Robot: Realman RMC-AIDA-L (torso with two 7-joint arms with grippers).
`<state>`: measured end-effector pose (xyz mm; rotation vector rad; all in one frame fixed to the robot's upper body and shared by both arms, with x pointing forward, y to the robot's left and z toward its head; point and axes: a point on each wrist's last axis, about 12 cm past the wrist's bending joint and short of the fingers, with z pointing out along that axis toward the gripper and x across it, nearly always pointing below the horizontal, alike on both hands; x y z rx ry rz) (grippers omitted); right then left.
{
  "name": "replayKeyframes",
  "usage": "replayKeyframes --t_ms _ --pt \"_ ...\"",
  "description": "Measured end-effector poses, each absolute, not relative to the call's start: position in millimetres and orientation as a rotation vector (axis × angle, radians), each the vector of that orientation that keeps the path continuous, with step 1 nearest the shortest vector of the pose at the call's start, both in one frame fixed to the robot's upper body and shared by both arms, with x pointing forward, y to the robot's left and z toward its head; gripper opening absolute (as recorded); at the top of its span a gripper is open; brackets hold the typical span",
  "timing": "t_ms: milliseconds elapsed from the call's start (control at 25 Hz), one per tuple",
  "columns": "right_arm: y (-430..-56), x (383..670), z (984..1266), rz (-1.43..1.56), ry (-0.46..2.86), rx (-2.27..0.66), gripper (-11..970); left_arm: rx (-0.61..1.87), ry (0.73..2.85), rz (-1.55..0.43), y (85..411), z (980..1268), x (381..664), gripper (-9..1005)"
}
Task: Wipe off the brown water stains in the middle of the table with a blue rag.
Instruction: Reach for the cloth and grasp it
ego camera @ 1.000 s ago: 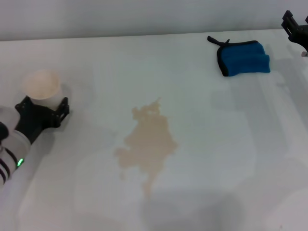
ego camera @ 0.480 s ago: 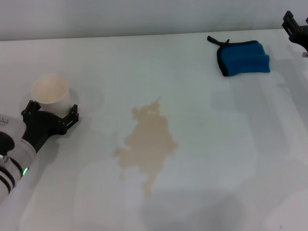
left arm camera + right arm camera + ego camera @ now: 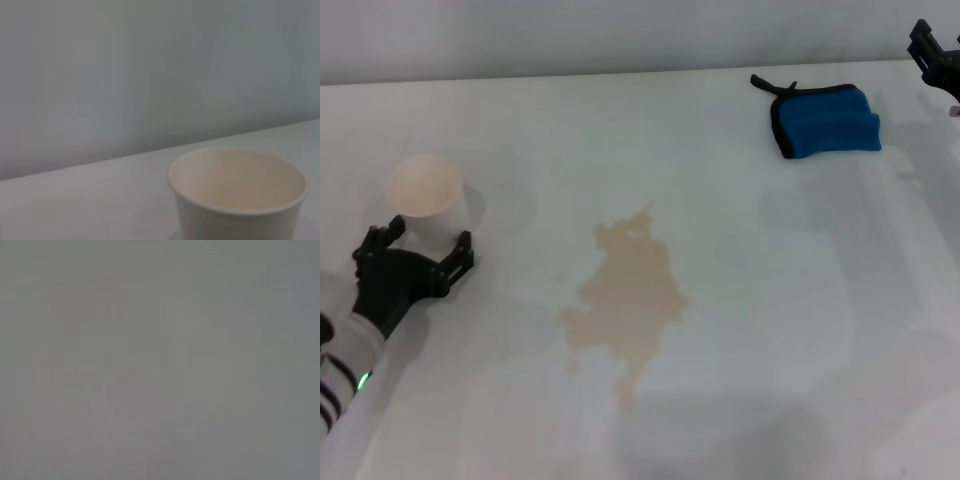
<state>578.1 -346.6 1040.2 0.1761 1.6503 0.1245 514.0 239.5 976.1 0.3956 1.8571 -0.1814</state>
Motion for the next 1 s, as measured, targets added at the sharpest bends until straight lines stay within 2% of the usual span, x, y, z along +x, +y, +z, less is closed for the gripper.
replayKeyframes --t_ms 360,600,840,1000 --pt "-348 579 1043 0.118 1.642 0.170 679 0.332 1.807 -0.182 252 973 489 892" --pt "-356 583 1050 0.101 1.604 0.223 679 0.307 1.807 -0.203 251 972 486 892" --pt "-364 599 1069 0.093 1.577 0.210 675 0.219 1.754 -0.211 251 980 489 892" --pt "-371 620 1087 0.065 1.617 0.173 676 0.046 1.721 -0.202 262 984 488 893"
